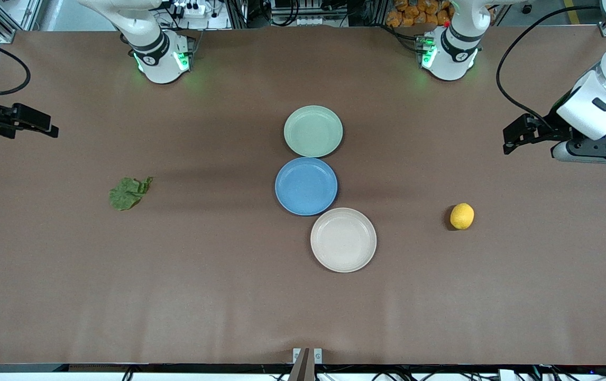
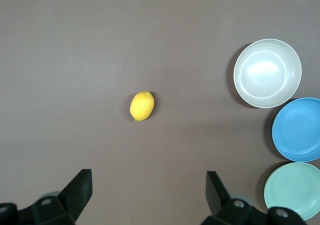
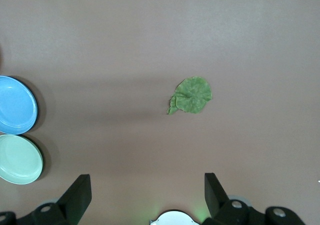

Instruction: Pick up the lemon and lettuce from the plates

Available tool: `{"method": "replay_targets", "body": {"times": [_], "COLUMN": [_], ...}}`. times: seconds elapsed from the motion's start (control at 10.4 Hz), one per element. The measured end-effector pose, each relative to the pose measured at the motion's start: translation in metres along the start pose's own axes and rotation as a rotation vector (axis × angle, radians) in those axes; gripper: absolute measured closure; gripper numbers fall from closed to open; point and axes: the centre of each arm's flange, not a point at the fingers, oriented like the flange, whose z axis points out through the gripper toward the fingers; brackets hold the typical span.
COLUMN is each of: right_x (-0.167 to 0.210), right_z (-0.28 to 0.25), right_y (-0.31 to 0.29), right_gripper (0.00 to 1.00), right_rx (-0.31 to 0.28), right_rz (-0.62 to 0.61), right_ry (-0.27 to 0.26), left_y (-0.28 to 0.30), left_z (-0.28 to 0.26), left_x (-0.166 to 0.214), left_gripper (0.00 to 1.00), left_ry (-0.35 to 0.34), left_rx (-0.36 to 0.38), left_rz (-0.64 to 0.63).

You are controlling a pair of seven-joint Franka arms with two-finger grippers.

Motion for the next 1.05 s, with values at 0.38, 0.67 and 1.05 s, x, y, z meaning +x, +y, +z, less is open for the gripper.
{"method": "replay_targets", "body": {"times": [0.38, 0.67, 1.05], "right_x": [-0.0011, -0.0011, -0.0011], "right_z": [0.0007, 0.0010, 0.0010], "right_y": [0.0045, 0.0052, 0.0070], "right_gripper": [0.00, 0.00, 0.00], "right_rx": [0.001, 0.001, 0.001], "right_rz": [0.008, 0.010, 0.013], "right_ry": [0.000, -0.001, 0.000], "left_y": [-0.0004, -0.0005, -0.0005], "left_z": [0.0002, 0.0003, 0.0003], "left_x": [0.0001, 0.0002, 0.0002], "left_gripper": [0.00, 0.00, 0.00], "left_ry": [0.000, 0.000, -0.001], "left_rx": [0.000, 0.000, 0.000], "left_rz": [-0.001, -0.001, -0.001]}}
